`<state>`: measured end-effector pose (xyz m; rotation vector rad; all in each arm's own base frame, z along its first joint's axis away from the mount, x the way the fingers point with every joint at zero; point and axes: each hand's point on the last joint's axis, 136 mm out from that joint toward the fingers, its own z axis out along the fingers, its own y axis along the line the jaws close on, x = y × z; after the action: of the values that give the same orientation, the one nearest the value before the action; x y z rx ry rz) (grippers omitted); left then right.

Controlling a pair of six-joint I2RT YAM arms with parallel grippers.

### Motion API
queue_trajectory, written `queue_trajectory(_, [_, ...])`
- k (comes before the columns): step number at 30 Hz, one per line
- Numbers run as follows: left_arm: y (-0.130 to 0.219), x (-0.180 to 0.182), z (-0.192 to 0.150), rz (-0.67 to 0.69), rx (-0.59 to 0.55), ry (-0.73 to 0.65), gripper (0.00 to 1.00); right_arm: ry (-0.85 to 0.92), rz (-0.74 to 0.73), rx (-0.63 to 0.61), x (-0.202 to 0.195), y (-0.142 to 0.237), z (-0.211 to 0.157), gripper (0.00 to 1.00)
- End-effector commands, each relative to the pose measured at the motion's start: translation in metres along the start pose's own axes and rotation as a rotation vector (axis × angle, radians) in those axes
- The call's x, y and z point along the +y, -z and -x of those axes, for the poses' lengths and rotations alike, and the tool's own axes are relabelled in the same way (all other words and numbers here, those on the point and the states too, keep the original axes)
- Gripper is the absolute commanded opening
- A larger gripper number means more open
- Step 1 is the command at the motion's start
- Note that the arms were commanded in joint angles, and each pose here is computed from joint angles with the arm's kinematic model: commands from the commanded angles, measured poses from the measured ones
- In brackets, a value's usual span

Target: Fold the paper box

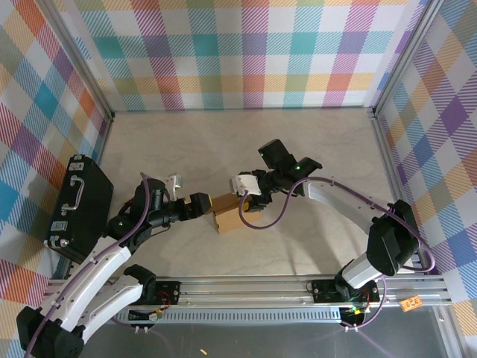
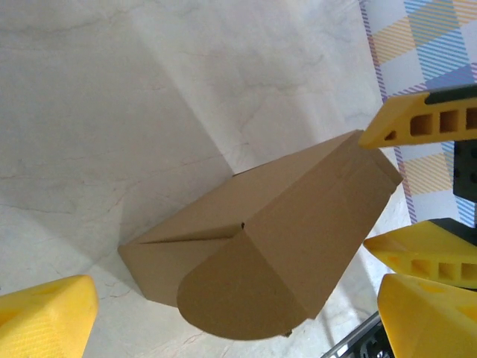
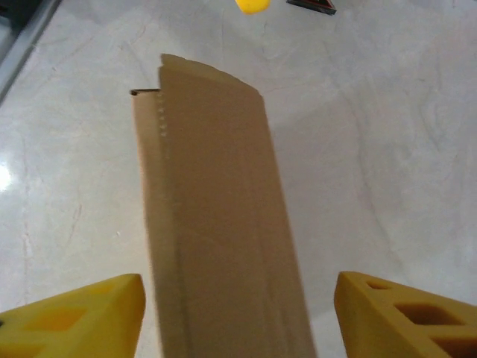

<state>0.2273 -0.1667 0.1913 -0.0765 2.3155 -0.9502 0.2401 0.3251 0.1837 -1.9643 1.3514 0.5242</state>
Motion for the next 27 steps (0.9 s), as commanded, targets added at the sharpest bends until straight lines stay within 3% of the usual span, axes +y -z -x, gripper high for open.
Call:
queue_trajectory(1, [0.000, -0.002, 0.007, -0.013, -0.029, -0.005, 0.96, 0.031, 0.000, -0.006, -0.004, -0.002, 0.001, 0.69])
queue_trajectory(10, [0.003, -0.004, 0.005, -0.030, -0.033, -0.020, 0.95, -0.065, 0.059, 0.010, -0.012, -0.010, 0.001, 0.43])
queue_trajectory(23, [0.012, -0.004, 0.013, -0.012, -0.085, -0.028, 0.95, -0.138, -0.003, 0.009, -0.033, -0.009, 0.005, 0.09])
queue_trajectory(27, [0.013, 0.000, 0.021, 0.011, -0.136, -0.024, 0.93, -0.138, 0.010, 0.011, -0.030, -0.008, 0.004, 0.06])
